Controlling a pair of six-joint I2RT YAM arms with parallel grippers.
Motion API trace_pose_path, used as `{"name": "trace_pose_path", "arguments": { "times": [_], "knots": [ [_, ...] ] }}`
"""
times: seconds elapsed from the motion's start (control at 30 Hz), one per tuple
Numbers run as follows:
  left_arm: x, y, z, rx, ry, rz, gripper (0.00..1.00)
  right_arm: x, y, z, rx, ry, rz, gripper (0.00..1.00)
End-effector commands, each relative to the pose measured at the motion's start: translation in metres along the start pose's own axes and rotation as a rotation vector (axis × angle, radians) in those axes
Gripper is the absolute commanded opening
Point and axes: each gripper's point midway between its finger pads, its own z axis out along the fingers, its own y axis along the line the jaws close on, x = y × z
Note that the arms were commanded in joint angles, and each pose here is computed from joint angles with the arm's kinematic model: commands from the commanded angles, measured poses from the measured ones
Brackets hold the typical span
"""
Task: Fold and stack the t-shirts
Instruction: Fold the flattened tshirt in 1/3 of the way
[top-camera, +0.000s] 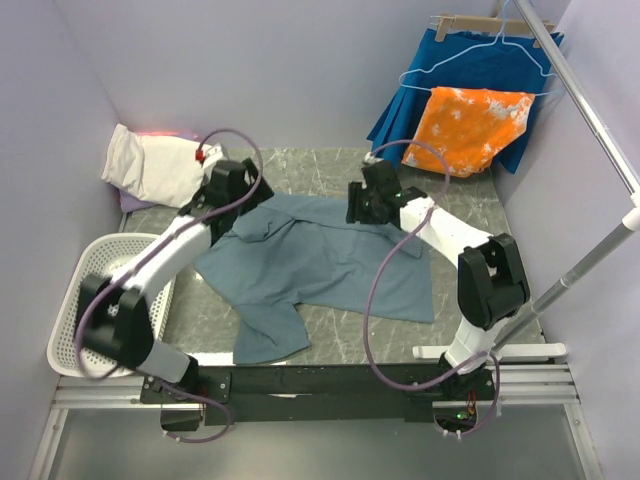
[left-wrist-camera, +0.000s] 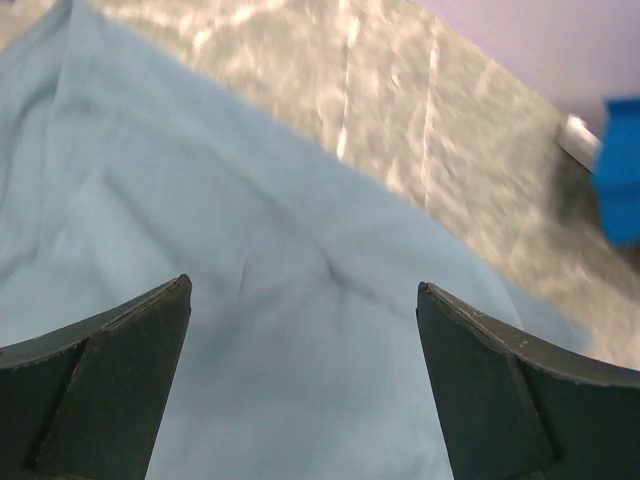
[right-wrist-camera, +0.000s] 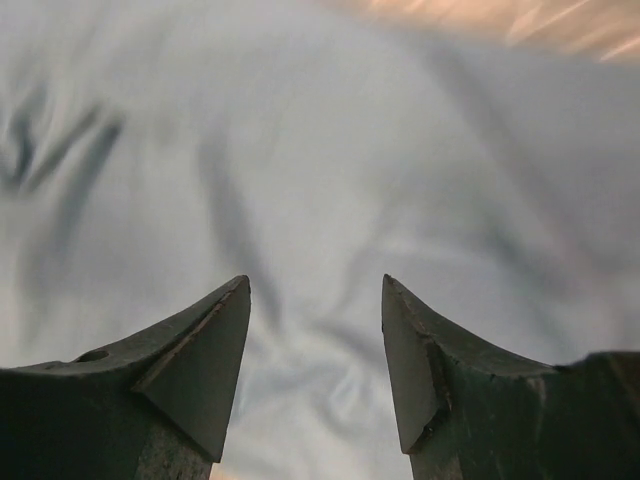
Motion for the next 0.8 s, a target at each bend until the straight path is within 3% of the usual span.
{"name": "trace_pose_path", "arguments": {
  "times": [0.0, 0.13, 0.43, 0.53, 0.77],
  "knots": [
    [-0.018, 0.01, 0.06, -0.038, -0.031, 0.031, 0.99, -0.032, -0.048, 0.021, 0.094, -0.024, 0.12, 0.62],
    [0.001, 0.043, 0.107, -0.07, 0.07, 0.018, 1.0, -0.023, -0.087, 0.032, 0.164, 0.046, 0.187, 0.62],
    [0.037, 0.105, 0.146, -0.189, 0.226, 0.047, 0.99, 0.024, -0.145, 0.051, 0.265, 0.198, 0.296, 0.62],
    [0.047, 0.116, 0.153, -0.217, 0.28, 0.074, 1.0, 0.032, -0.158, 0.054, 0.266, 0.247, 0.352, 0.57],
    [0.069, 0.12, 0.163, -0.21, 0.409, 0.133, 0.99, 0.02, -0.209, 0.041, 0.454, 0.3, 0.338, 0.59]
  ]
}}
